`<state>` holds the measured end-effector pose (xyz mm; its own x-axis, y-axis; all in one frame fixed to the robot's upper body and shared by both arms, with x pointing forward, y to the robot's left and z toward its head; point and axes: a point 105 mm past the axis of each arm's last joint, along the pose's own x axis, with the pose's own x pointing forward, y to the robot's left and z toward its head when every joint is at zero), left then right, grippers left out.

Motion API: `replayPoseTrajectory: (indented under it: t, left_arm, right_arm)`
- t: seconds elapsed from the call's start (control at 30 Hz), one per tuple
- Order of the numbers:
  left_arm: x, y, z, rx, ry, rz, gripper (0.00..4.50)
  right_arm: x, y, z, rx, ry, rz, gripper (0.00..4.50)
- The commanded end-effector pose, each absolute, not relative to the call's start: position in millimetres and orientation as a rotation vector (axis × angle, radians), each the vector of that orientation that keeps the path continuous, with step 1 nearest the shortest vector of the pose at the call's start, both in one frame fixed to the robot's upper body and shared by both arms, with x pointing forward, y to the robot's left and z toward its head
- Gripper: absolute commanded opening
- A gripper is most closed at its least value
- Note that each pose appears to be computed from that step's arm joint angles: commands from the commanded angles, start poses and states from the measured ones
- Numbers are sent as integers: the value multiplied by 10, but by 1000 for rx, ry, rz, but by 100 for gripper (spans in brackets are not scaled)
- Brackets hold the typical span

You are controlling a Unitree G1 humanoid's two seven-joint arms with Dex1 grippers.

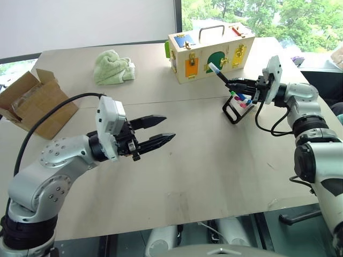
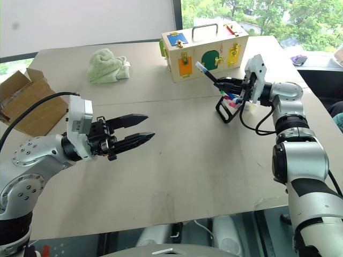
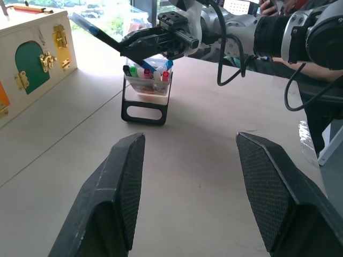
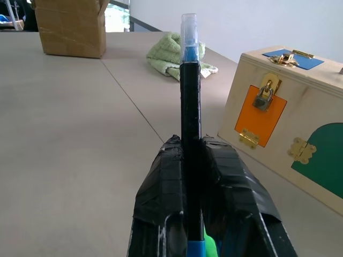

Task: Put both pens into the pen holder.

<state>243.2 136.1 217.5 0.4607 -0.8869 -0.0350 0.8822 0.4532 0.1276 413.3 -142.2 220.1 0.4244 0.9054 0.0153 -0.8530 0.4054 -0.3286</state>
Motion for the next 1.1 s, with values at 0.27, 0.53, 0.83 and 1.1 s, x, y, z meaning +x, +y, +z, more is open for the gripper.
replayPoseTrajectory:
  t: [0.27, 0.53, 0.83, 1.1]
  left_arm:
    - [2367, 1335, 2278, 163, -81, -1111, 279]
    - [2356, 1349, 2264, 161, -79, -1108, 279]
    - [2333, 1352, 2266, 153, -81, -1116, 279]
    - [2341, 1365, 2262, 155, -81, -1116, 279]
  right_arm:
    - [4179, -1450, 2462, -345, -287, 1057, 7]
    - [4190, -1493, 2436, -358, -268, 1042, 7]
    - [4210, -1531, 2414, -368, -251, 1017, 280]
    - [4206, -1575, 2499, -343, -278, 1005, 441]
